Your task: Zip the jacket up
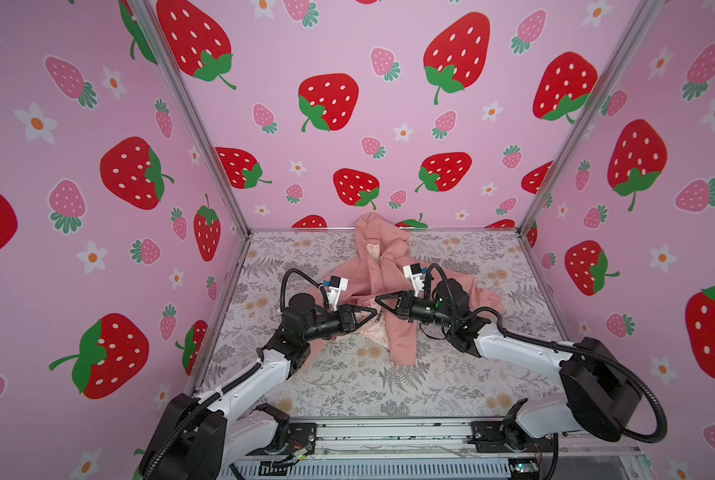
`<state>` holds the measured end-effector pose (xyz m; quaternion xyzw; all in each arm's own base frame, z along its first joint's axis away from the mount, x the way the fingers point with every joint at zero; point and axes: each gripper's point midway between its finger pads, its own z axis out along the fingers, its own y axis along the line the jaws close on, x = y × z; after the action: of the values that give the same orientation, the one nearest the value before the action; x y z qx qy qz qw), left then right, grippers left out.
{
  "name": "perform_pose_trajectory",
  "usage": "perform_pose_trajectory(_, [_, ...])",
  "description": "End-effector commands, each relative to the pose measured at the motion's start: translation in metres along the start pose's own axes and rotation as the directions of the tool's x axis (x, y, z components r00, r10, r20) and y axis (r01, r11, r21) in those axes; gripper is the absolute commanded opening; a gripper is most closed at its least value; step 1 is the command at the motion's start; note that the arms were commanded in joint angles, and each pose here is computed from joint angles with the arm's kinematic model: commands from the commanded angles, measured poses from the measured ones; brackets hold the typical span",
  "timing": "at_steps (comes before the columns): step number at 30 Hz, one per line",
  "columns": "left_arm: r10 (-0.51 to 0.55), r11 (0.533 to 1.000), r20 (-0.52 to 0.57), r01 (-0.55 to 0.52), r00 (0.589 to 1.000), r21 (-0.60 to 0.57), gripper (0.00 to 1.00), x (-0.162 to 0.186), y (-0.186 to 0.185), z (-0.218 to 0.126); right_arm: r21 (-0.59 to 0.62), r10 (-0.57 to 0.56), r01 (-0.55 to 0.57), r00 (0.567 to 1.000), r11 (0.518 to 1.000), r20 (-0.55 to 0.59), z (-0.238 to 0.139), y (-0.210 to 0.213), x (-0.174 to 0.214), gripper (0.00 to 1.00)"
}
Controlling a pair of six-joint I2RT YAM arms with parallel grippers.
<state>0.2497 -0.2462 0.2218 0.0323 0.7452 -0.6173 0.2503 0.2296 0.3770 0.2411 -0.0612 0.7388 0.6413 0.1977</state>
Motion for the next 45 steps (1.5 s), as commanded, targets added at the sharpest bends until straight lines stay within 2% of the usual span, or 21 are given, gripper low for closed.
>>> perform_pose_trajectory(1, [0.036, 0.999, -0.01, -0.035, 0.999, 0.031, 0.2, -0.004, -0.012, 0.002, -0.044, -0.042, 0.042, 0.999, 0.998, 0.012, 0.004, 0.018, -0.007, 0.0])
perform_pose_trajectory(8, [0.032, 0.999, -0.009, -0.031, 0.999, 0.033, 0.25, -0.005, -0.011, 0.003, -0.04, -0.037, 0.038, 0.999, 0.998, 0.008, 0.006, 0.017, -0.005, 0.0])
perform_pose_trajectory(17, [0.035, 0.999, -0.009, -0.034, 0.999, 0.039, 0.21, -0.005, -0.012, 0.003, -0.039, -0.039, 0.039, 0.999, 0.998, 0.007, 0.006, 0.017, -0.005, 0.0])
perform_pose_trajectory(20, [0.037, 0.998, -0.007, -0.037, 0.999, 0.047, 0.27, -0.006, -0.014, 0.003, -0.036, -0.035, 0.035, 0.999, 0.999, 0.006, 0.007, 0.015, -0.004, 0.0])
perform_pose_trajectory(24, [0.042, 0.998, -0.005, -0.042, 0.999, 0.05, 0.27, -0.006, -0.016, 0.003, -0.038, -0.036, 0.036, 0.999, 0.999, 0.006, 0.007, 0.016, -0.004, 0.0])
perform_pose_trajectory(33, [0.039, 0.998, -0.01, -0.038, 0.999, 0.052, 0.16, -0.005, -0.014, 0.003, -0.036, -0.035, 0.035, 0.999, 0.999, 0.005, 0.007, 0.015, -0.004, 0.0])
perform_pose_trajectory(38, [0.038, 0.998, -0.013, -0.037, 0.999, 0.048, 0.07, -0.005, -0.013, 0.004, -0.035, -0.036, 0.036, 0.999, 0.999, 0.006, 0.007, 0.015, -0.004, 0.0])
perform_pose_trajectory(40, [0.033, 0.999, -0.016, -0.032, 0.999, 0.04, 0.0, -0.005, -0.01, 0.005, -0.031, -0.035, 0.035, 0.999, 0.999, 0.006, 0.006, 0.014, -0.003, 0.0])
perform_pose_trajectory(42, [0.029, 0.999, -0.018, -0.029, 0.999, 0.033, 0.0, -0.004, -0.007, 0.005, -0.017, -0.041, 0.041, 0.999, 0.999, 0.007, 0.006, 0.012, -0.003, 0.0])
perform_pose_trajectory(45, [0.027, 0.999, -0.02, -0.027, 0.999, 0.019, 0.0, -0.003, -0.004, 0.005, 0.066, -0.068, 0.068, 0.998, 0.995, 0.004, 0.001, -0.001, -0.003, 0.03])
